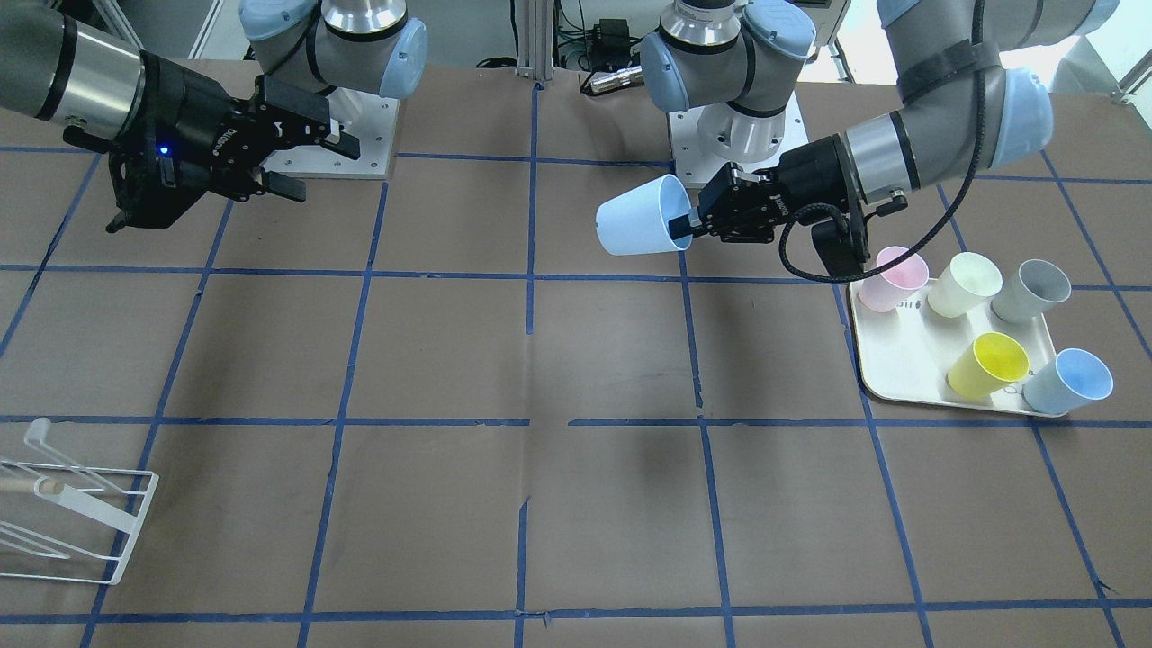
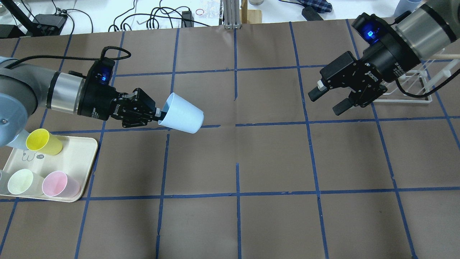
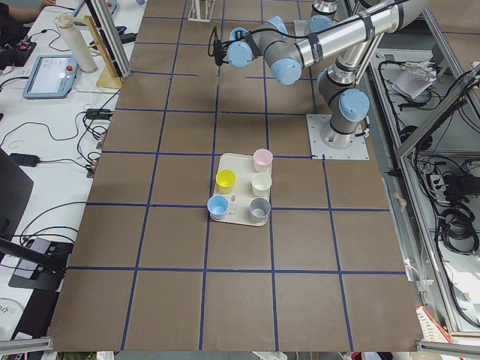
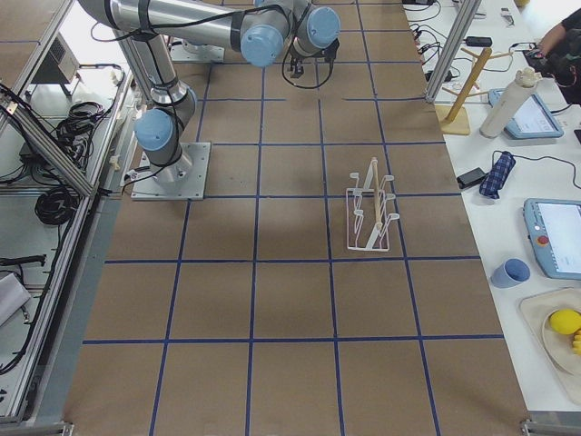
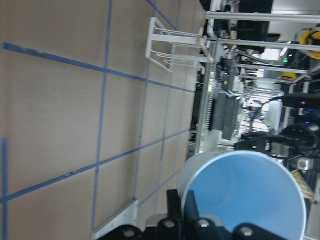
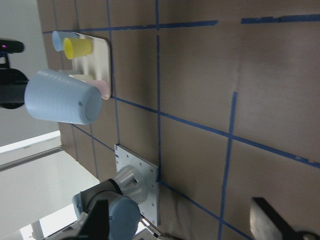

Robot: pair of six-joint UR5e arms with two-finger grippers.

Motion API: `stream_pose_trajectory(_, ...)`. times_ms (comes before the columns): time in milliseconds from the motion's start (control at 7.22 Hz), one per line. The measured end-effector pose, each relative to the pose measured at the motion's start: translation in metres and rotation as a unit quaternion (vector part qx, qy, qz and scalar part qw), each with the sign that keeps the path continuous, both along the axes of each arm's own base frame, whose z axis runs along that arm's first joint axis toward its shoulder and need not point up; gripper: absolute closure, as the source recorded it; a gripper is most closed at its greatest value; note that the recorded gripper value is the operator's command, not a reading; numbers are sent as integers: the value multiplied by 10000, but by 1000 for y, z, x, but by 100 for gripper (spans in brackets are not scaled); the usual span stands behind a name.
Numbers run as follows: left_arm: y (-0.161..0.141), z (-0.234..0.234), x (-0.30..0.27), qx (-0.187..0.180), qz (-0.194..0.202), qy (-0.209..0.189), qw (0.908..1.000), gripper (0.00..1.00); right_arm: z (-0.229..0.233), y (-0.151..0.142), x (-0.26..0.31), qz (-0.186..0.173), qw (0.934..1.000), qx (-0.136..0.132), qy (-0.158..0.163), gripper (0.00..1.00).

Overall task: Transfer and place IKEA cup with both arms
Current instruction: 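Carry the cup with the left gripper down onto the white tray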

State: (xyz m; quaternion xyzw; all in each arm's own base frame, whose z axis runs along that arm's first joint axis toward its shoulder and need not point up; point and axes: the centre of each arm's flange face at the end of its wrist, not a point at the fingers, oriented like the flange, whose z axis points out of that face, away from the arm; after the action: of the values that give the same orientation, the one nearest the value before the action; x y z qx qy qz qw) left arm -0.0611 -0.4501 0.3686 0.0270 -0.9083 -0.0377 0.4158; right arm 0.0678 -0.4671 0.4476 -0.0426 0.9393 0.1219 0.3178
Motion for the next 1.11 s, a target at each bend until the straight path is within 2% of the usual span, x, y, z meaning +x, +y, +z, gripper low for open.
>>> stream_pose_trajectory(138,-1,-1,17,-119,-255,-773,9966,100,-2,0,-8,111,9980,47,622,0)
stream_pose_trajectory(277,-3,-4,34,-337,-555,-1390,9882,100,-3,-1,-14,240,9919,21,1248,0)
stream_pose_trajectory(554,-16,-13,85,-938,-1139,-2217,9639,100,2,-10,-16,381,9715,-344,2315,0)
stream_pose_trajectory(692,-23,-21,119,-1193,-1426,-2590,9478,100,8,-15,-9,395,9571,-596,2809,0)
stream_pose_trajectory(831,-30,-32,152,-1364,-1665,-2785,9360,100,15,-18,2,372,9442,-836,3165,0)
stream_pose_trajectory(1108,-56,-49,211,-1637,-2106,-3091,9128,100,32,-26,34,191,9267,-1510,3437,0)
